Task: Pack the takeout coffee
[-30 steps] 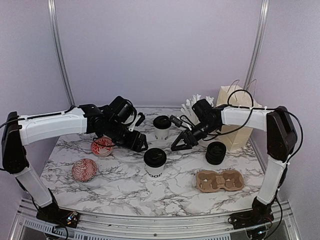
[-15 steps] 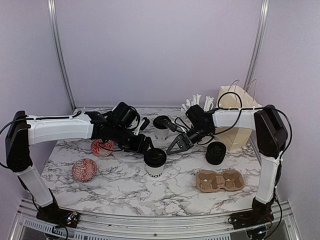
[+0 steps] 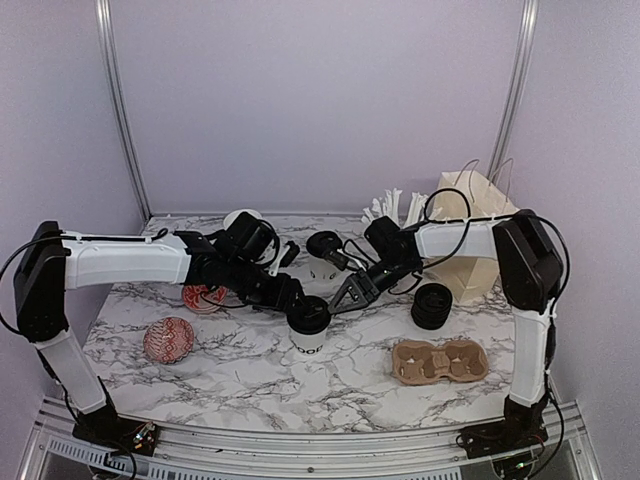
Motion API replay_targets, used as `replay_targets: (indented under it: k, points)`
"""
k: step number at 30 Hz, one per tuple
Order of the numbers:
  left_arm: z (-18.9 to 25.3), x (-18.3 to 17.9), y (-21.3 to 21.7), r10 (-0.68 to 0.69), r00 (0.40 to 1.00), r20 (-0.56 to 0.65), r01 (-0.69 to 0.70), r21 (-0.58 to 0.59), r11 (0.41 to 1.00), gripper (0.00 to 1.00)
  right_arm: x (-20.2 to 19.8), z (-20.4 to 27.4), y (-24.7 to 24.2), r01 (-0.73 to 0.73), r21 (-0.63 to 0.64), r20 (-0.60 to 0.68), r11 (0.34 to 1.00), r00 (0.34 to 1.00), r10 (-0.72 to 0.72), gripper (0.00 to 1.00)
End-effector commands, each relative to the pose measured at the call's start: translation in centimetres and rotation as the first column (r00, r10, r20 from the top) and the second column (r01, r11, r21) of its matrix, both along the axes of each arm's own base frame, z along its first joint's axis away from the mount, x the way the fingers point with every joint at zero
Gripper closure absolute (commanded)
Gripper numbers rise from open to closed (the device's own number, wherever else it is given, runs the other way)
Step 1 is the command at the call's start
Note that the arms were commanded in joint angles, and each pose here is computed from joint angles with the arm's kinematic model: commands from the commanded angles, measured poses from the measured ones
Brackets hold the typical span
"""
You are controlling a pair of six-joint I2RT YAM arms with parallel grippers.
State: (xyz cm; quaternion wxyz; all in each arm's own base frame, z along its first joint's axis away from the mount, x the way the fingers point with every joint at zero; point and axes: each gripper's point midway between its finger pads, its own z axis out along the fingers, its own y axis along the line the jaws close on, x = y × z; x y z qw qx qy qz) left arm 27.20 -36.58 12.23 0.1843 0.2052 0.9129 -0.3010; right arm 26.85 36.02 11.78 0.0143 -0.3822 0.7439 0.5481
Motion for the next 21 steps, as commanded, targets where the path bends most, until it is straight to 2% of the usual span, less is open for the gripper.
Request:
replay_targets:
  k: [1, 6, 12, 17, 21]
  points:
    - [-4.4, -0.7, 1.6, 0.016, 0.997, -0.078, -0.009, 0.083, 0.996, 0.42, 1.1, -2.9, 0.3, 0.043, -0.113, 0.027, 0.993, 0.999, -0.040, 0.68]
    - [-6.3, -1.3, 1.9, 0.022, 0.992, -0.122, -0.010, 0.098, 0.995, 0.47, 1.6, -5.8, -0.3, 0.067, -0.200, 0.018, 0.978, 0.998, -0.065, 0.73]
    - [-8.5, -2.0, 2.8, 0.056, 0.981, -0.188, -0.032, 0.127, 0.991, 0.52, 2.4, -7.9, -0.5, 0.081, -0.288, 0.066, 0.954, 0.996, -0.064, 0.75]
    - [-6.6, -1.9, 2.4, 0.046, 0.986, -0.162, -0.032, 0.088, 0.996, 0.52, 2.4, -5.4, 0.3, 0.044, -0.216, 0.099, 0.975, 0.995, -0.023, 0.75]
    - [-4.0, -1.4, 2.2, 0.065, 0.990, -0.124, -0.060, 0.043, 0.997, 0.46, 2.4, -1.4, 0.9, 0.012, -0.117, 0.148, 0.993, 0.989, 0.006, 0.71]
